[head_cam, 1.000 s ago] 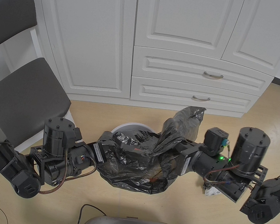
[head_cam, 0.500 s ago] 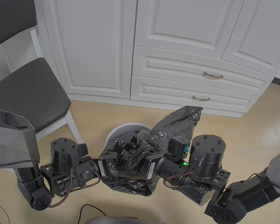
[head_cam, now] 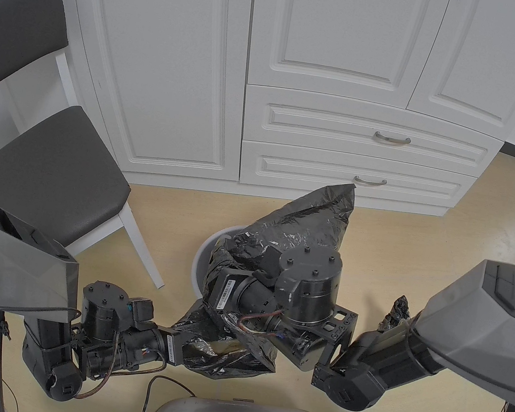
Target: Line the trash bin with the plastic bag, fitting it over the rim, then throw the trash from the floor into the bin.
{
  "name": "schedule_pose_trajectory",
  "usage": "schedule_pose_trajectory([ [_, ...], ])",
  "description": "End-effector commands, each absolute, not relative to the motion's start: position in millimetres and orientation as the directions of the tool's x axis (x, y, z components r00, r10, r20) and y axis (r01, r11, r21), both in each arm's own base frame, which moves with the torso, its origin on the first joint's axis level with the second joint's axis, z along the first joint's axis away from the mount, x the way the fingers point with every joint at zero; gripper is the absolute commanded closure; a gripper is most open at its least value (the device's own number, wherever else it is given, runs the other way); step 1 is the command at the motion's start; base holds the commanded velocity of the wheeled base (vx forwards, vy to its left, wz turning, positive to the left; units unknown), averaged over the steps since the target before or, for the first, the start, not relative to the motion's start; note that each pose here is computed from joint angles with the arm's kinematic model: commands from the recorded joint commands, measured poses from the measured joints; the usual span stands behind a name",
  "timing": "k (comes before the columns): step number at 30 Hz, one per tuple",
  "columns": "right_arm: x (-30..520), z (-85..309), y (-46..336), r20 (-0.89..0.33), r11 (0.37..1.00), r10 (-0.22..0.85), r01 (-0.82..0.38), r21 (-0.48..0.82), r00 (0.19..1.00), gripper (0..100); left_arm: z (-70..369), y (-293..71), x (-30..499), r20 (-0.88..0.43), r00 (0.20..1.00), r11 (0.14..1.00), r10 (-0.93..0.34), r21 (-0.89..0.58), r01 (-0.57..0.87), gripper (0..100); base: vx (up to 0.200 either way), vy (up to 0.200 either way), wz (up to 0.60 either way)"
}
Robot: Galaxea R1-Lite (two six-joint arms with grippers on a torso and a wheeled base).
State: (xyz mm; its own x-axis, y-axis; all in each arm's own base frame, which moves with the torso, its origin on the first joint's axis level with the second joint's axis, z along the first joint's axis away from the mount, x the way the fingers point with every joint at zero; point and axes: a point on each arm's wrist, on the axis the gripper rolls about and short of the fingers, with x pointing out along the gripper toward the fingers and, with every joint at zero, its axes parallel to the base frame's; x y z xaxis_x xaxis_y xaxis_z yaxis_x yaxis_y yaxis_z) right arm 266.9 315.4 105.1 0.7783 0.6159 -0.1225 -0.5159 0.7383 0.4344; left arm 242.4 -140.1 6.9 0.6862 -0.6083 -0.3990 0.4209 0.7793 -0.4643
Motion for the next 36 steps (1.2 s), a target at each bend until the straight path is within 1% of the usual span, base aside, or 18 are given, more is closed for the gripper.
schedule_pose_trajectory([
  [1,270,87,322,-0.16,0.75,0.613,-0.507,0.425,0.773,100,8,-142,247,-0.384,0.694,0.777,-0.609,-0.464,0.426,100,0.0,0.0,0.0],
  [10,274,91,315,-0.18,0.773,0.59,-0.487,0.406,0.787,100,32,-140,251,-0.296,0.732,0.762,-0.614,-0.465,0.451,100,0.0,0.0,0.0],
  [17,277,92,319,-0.17,0.77,0.59,-0.488,0.41,0.789,100,34,-146,245,-0.296,0.712,0.748,-0.636,-0.465,0.474,100,0.0,0.0,0.0],
  [18,277,93,321,-0.168,0.768,0.592,-0.489,0.413,0.788,100,34,-146,245,-0.296,0.712,0.747,-0.636,-0.466,0.473,0,0.0,0.0,0.0],
  [24,279,92,329,-0.15,0.785,0.557,-0.458,0.417,0.817,100,33,-146,244,-0.3,0.709,0.747,-0.638,-0.466,0.474,0,0.0,0.0,0.0],
  [36,273,87,337,-0.158,0.779,0.569,-0.468,0.417,0.807,100,31,-153,245,-0.298,0.699,0.738,-0.65,-0.466,0.488,0,0.0,0.0,0.0],
])
